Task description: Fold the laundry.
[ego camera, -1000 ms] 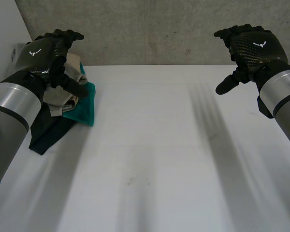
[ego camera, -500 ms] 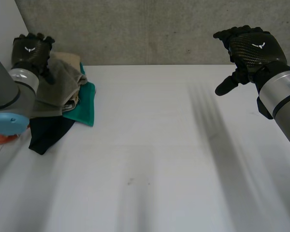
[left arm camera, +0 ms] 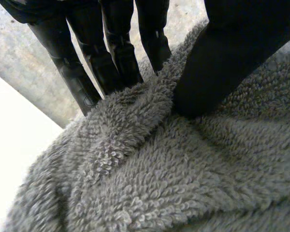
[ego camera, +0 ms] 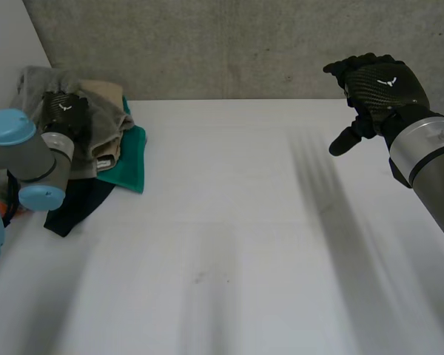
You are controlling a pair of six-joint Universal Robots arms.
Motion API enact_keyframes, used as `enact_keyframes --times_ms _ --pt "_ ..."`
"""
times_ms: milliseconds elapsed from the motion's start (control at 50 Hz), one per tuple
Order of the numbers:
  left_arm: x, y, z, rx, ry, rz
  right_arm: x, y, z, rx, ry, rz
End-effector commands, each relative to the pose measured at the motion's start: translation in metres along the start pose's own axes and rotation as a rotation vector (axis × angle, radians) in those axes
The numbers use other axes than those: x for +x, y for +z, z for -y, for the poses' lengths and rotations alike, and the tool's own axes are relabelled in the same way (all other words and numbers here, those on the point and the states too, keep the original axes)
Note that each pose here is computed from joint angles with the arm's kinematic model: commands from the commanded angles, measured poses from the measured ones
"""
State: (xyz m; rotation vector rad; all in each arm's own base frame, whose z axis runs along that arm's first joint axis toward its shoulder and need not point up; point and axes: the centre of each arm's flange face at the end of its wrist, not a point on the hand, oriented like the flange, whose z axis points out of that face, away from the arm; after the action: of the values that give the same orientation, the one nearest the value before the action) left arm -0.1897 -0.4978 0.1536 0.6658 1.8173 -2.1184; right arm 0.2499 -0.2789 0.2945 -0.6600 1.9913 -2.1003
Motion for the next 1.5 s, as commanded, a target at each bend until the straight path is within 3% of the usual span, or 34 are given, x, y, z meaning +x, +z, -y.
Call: enact_keyframes --times_ms 20,140,160,220,240,380,500,640,800,960,1000,1120,1160,1240,1360,1500 --pt "-0.008 -0.021 0.078 0.114 -0.123 -0.013 0.004 0.001 0.002 0.007 -0.002 -0.013" --pt "-0.014 -0.072 0.182 0.293 -0.402 -0.093 0.007 0.001 0.008 0.026 -0.001 -0.023" --pt "-0.007 -0.089 0.201 0.32 -0.474 -0.149 0.007 0.001 0.009 0.027 0.001 -0.024" --pt "0.013 -0.115 0.222 0.337 -0.565 -0.273 0.008 0.0 0.012 0.036 0.0 -0.028" --pt "0.033 -0.134 0.228 0.331 -0.603 -0.374 0.009 0.0 0.012 0.038 -0.001 -0.03" --pt "0.122 -0.207 0.229 0.24 -0.649 -0.72 0.019 0.002 0.014 0.044 -0.003 -0.057" --pt "0.183 -0.246 0.206 0.133 -0.627 -0.879 0.032 0.006 0.014 0.045 -0.007 -0.095" --pt "0.175 -0.241 0.204 0.102 -0.626 -0.843 0.039 0.013 0.007 0.017 -0.028 -0.096" --pt "0.097 -0.224 0.2 -0.036 -0.619 -0.592 0.029 0.023 -0.02 -0.083 -0.171 -0.032" --pt "0.074 -0.252 0.16 -0.227 -0.553 -0.476 0.005 -0.004 -0.048 -0.321 -0.349 0.227" --pt "0.072 -0.25 0.149 -0.231 -0.515 -0.46 -0.002 -0.011 -0.056 -0.389 -0.346 0.275" --pt "0.058 -0.222 0.106 -0.225 -0.209 -0.387 -0.032 -0.025 -0.083 -0.456 -0.226 0.311" --pt "0.056 -0.209 0.088 -0.235 -0.101 -0.386 -0.035 -0.028 -0.093 -0.459 -0.195 0.292" --pt "0.064 -0.195 0.056 -0.259 -0.002 -0.478 -0.038 -0.033 -0.114 -0.451 -0.163 0.244" --pt "0.079 -0.185 0.041 -0.232 -0.034 -0.608 -0.04 -0.033 -0.132 -0.379 -0.179 0.197" --pt "0.083 -0.173 0.036 -0.232 -0.046 -0.621 -0.042 -0.026 -0.147 -0.386 -0.177 0.194"
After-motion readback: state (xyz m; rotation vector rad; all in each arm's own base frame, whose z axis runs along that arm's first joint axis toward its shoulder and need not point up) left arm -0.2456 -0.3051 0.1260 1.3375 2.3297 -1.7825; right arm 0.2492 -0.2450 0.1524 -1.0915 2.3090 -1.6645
